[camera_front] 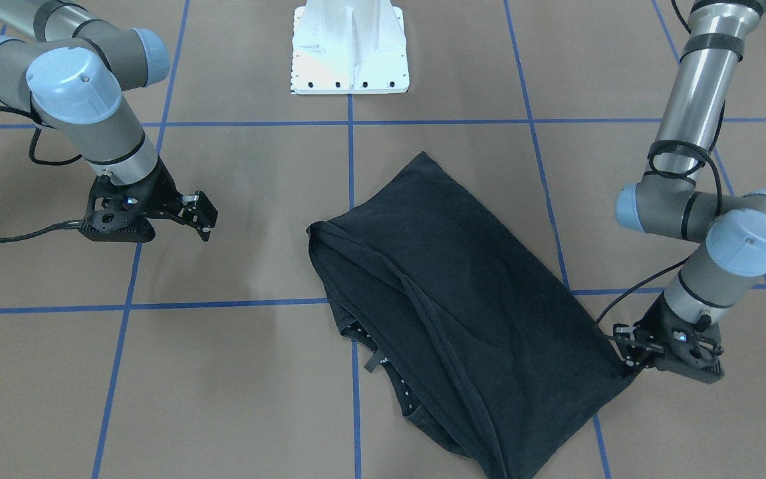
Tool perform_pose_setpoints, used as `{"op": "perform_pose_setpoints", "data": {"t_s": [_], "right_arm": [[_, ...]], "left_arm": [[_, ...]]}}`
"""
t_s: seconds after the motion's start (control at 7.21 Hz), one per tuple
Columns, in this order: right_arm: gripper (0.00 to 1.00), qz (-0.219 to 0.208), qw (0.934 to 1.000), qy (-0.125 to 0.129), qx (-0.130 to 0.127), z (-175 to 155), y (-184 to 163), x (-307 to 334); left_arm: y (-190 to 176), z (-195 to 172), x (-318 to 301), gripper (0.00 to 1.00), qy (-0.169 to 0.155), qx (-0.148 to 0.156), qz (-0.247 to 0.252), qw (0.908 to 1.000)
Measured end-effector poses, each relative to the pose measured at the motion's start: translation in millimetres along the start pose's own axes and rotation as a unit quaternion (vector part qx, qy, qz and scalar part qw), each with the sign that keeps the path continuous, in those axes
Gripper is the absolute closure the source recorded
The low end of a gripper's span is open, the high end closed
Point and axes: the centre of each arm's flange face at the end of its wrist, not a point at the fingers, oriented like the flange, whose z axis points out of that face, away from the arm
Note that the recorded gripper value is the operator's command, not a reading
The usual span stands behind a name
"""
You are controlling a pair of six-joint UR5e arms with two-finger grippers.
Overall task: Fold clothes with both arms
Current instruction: 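Grasp the bundle corner with the left gripper and drag it away from the robot, then move the right gripper onto the bundle's collar edge and grasp it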
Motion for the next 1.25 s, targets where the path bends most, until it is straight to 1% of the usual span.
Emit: {"op": "perform_pose_setpoints", "data": {"t_s": [0.14, 0.28, 0.42, 0.55, 0.69, 0.83, 0.97, 1.11, 1.25], "right_arm": [[0.0, -0.001, 1.0, -0.001, 0.0, 0, 0, -1], [0.0, -0.001, 1.0, -0.001, 0.0, 0, 1, -3], [0.0, -0.002, 1.0, -0.001, -0.001, 2, 2, -5], [0.0, -0.004, 1.0, 0.001, -0.003, 6, 3, -8], [0.0, -0.004, 1.0, 0.0, -0.003, 9, 2, -16], [0.0, 0.006, 1.0, -0.003, -0.002, 14, -7, -36], [0.0, 0.028, 0.9995, -0.014, 0.0, 25, -19, -67], [0.0, 0.05, 0.9983, -0.031, 0.003, 43, -31, -100], [0.0, 0.063, 0.997, -0.043, 0.011, 57, -40, -129]], "left_arm": [[-24, 4, -2, 0.3, -0.007, -0.004, 0.004, 1.0], [-39, 1, -5, 0.0, -0.009, -0.001, 0.017, 0.9998], [-51, -10, -8, 0.0, -0.008, 0.01, 0.037, 0.9992], [-58, -26, -10, 0.0, 0.001, 0.02, 0.054, 0.9984], [-59, -43, -18, 0.0, 0.026, 0.02, 0.057, 0.9978], [-48, -59, -27, 0.0, 0.059, 0.015, 0.055, 0.9966], [-23, -72, -32, 0.0, 0.084, 0.012, 0.054, 0.9949], [-2, -85, -33, 0.0, 0.097, 0.014, 0.048, 0.994], [10, -94, -30, 0.0, 0.103, 0.017, 0.033, 0.9939]]}}
